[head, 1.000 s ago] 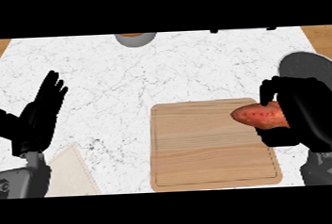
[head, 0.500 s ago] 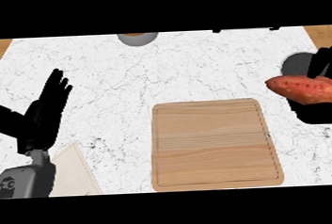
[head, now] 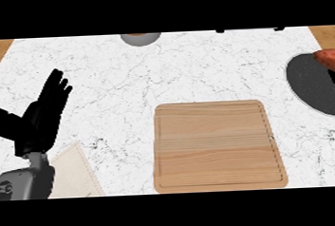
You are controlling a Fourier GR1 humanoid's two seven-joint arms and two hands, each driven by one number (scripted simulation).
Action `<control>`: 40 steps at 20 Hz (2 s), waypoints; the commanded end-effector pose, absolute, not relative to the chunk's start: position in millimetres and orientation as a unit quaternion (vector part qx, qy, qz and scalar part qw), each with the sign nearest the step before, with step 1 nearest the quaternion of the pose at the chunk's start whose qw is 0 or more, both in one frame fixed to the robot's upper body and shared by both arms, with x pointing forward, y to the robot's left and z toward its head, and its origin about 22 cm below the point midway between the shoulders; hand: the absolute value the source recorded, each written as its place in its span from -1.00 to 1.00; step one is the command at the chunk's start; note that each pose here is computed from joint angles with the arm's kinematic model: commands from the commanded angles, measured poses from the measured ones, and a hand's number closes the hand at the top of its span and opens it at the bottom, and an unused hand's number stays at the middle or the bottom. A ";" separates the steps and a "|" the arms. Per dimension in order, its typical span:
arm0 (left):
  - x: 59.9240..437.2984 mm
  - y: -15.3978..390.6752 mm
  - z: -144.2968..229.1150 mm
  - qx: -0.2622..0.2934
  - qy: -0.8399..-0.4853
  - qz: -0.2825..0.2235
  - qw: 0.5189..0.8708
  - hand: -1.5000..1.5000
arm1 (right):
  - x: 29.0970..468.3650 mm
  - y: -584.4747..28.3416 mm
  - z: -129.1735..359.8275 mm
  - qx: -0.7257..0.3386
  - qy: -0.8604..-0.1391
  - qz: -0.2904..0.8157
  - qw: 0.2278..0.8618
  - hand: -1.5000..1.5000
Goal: Pick the sweet potato from the cutting board and place it in the pan
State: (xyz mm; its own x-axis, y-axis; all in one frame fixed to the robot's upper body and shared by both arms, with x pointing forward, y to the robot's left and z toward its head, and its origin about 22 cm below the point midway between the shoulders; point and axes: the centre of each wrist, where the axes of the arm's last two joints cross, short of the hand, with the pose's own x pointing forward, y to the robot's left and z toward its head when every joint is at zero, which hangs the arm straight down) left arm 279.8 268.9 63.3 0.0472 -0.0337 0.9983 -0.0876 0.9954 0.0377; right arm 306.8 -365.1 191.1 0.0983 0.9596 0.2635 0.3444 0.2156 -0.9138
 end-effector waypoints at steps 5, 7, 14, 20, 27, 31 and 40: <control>299.4 246.8 71.6 0.033 -0.685 0.016 0.727 0.00 | 332.6 -455.5 156.4 -0.546 -0.604 0.282 0.507 1.00; 287.6 266.5 70.1 0.033 -0.691 0.005 0.722 0.00 | 348.2 -451.8 138.6 -0.540 -0.601 0.295 0.510 1.00; 300.3 266.5 83.0 0.034 -0.694 0.001 0.719 0.00 | 361.1 -461.4 96.4 -0.498 -0.611 0.318 0.527 1.00; 286.9 257.7 68.2 0.022 -0.697 -0.002 0.717 0.00 | 362.0 -466.8 80.7 -0.496 -0.559 0.306 0.589 1.00; 284.3 245.4 61.7 0.022 -0.698 0.009 0.716 0.00 | 337.9 -492.3 66.0 -0.441 -0.537 0.279 0.663 -1.00; 287.7 257.5 57.2 0.029 -0.696 0.005 0.717 0.00 | 335.3 -495.0 65.2 -0.424 -0.600 0.231 0.638 -1.00; 289.7 272.9 60.4 0.032 -0.695 0.010 0.719 0.00 | 304.8 -536.1 83.9 -0.322 -0.695 0.035 0.642 -1.00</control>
